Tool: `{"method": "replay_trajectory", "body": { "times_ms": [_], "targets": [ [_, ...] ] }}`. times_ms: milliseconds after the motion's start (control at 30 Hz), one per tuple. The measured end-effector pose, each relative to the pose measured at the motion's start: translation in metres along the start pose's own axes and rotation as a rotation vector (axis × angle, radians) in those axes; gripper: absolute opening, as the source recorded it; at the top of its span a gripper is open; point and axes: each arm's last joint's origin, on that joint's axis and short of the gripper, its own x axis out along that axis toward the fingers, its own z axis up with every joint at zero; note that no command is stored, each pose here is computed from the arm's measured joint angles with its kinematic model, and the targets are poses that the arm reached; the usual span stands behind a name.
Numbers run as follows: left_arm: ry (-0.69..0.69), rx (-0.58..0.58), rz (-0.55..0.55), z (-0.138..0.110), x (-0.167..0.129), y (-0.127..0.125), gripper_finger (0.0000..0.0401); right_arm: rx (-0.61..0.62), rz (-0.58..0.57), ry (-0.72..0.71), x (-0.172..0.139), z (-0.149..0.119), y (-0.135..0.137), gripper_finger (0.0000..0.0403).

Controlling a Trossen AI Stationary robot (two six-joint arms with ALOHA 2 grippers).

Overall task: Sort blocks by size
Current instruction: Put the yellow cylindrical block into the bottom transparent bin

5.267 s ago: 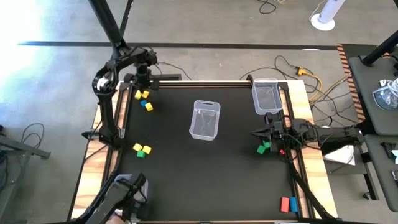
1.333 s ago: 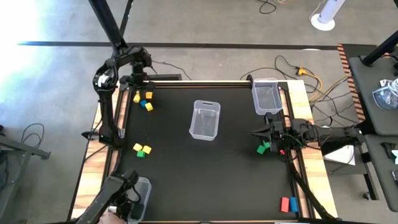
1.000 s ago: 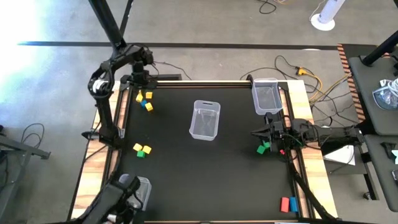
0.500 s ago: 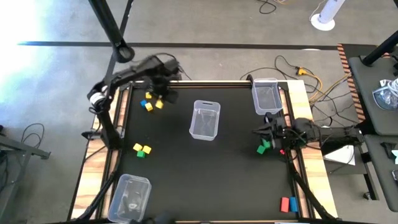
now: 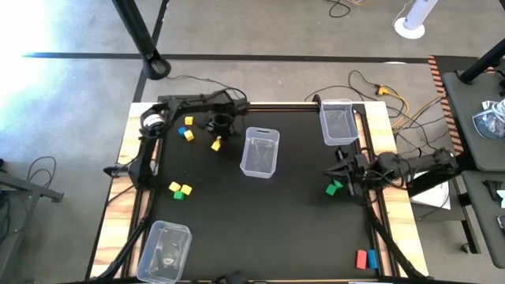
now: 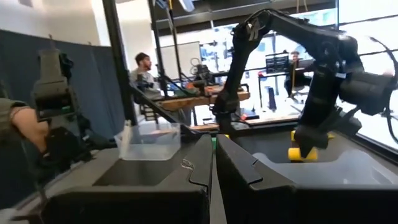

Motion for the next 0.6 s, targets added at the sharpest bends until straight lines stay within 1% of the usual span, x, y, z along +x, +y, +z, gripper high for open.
{"method": "replay_trajectory", "body": {
  "times_ms": [167,300,500,600],
  "targets": [
    [0.044,0.004,0.025,0.007,0.017,-0.004,0.0101,-0.039,0.000,0.027,0.001,-0.003,0.001,0.0013],
    [0.047,0.013,0.037,0.008,0.020,-0.005,0.0113,-0.059,0.001,0.035,0.002,-0.003,0.001,0.0022],
    [0.013,0.016,0.039,0.010,0.021,-0.006,0.0156,-0.063,-0.002,0.036,0.002,-0.003,0.001,0.0081],
    [0.008,0.039,0.040,0.009,0.020,-0.007,0.0159,-0.064,-0.011,0.039,0.002,-0.004,0.001,0.0110]
  ]
}}
